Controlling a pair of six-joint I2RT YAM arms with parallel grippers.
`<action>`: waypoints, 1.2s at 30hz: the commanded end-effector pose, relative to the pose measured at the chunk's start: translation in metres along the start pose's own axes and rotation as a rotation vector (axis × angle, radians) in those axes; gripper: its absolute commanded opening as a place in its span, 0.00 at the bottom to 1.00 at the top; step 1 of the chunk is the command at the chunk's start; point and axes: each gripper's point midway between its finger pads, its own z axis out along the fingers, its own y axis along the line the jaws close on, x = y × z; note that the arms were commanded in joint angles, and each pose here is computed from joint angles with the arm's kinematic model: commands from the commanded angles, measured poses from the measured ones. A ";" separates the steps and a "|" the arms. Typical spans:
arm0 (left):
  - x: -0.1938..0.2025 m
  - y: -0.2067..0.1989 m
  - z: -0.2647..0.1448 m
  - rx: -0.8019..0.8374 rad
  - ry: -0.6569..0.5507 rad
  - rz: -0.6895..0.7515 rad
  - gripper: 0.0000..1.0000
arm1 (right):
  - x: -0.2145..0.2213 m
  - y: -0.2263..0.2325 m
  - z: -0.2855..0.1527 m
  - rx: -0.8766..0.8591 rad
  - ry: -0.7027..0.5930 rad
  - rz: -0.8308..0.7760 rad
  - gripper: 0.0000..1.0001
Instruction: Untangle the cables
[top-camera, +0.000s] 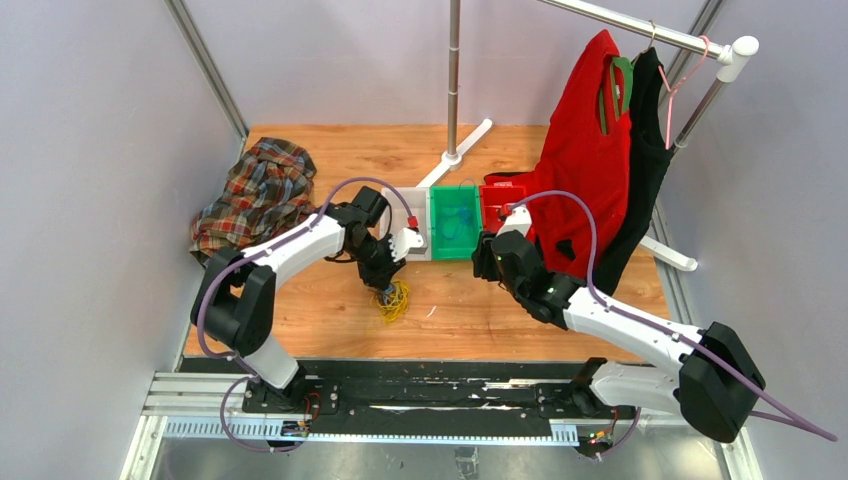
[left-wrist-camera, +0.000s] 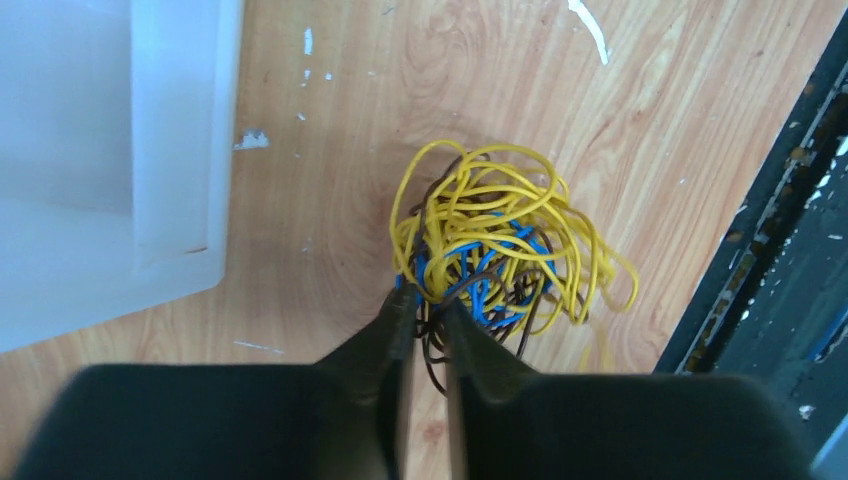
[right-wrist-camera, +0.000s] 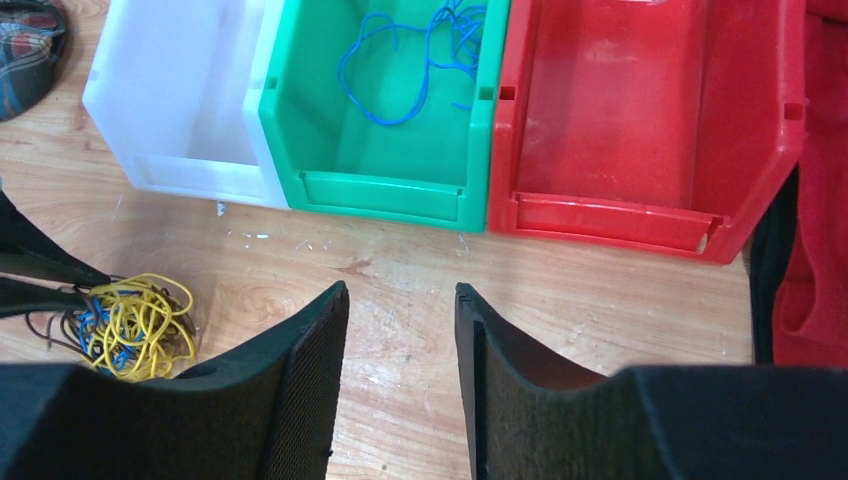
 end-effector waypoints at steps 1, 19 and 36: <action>-0.021 0.004 -0.026 -0.067 -0.073 0.053 0.06 | -0.014 0.022 -0.001 -0.069 -0.031 0.018 0.42; -0.071 -0.057 -0.111 -0.028 -0.316 0.091 0.03 | -0.044 0.164 -0.040 -0.597 -0.087 -0.011 0.66; -0.089 -0.080 -0.141 0.015 -0.398 0.108 0.01 | -0.021 0.203 -0.043 -0.759 0.004 -0.055 0.57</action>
